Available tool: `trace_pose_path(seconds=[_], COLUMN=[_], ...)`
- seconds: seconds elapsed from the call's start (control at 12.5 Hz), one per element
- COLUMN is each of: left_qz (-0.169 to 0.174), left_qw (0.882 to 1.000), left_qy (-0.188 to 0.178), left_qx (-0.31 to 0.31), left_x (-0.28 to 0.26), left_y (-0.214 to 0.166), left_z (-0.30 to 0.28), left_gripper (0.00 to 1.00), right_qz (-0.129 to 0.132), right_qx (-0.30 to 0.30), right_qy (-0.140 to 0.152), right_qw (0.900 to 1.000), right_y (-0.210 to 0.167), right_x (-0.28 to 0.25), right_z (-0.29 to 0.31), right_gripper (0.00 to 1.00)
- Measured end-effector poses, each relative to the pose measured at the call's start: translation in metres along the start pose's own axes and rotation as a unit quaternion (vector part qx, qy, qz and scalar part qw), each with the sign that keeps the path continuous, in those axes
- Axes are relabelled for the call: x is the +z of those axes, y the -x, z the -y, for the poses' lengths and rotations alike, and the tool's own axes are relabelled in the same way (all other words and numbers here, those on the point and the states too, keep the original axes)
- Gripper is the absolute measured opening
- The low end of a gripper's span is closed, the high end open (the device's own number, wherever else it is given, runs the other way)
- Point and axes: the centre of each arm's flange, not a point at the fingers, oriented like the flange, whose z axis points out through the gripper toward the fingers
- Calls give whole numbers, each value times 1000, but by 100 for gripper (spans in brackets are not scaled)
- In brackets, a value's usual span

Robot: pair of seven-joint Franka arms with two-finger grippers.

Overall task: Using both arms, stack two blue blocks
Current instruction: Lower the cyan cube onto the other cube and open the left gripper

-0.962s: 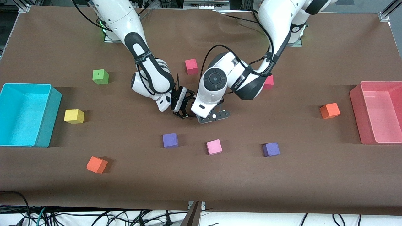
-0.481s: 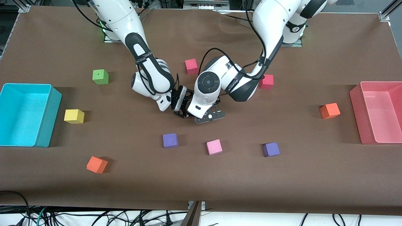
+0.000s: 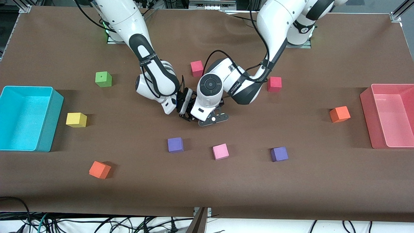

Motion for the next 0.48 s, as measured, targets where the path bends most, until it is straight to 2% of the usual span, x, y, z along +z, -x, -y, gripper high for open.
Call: trace_pose_path(seconds=[0.24, 0.32, 0.48], left_qz=[1, 2, 2], left_qw=[1000, 1000, 1000], left_qy=[-4, -6, -6], left_qx=[-2, -3, -3], left_x=[6, 9, 10], left_y=[-3, -3, -4], left_z=[2, 2, 2], left_gripper=[53, 59, 80], right_qz=[0, 0, 0], right_qx=[0, 0, 0], right_qy=[0, 0, 0], right_qw=[1000, 1000, 1000], right_y=[0, 0, 0], right_x=[0, 0, 0], right_z=[0, 0, 0], right_gripper=[100, 100, 100])
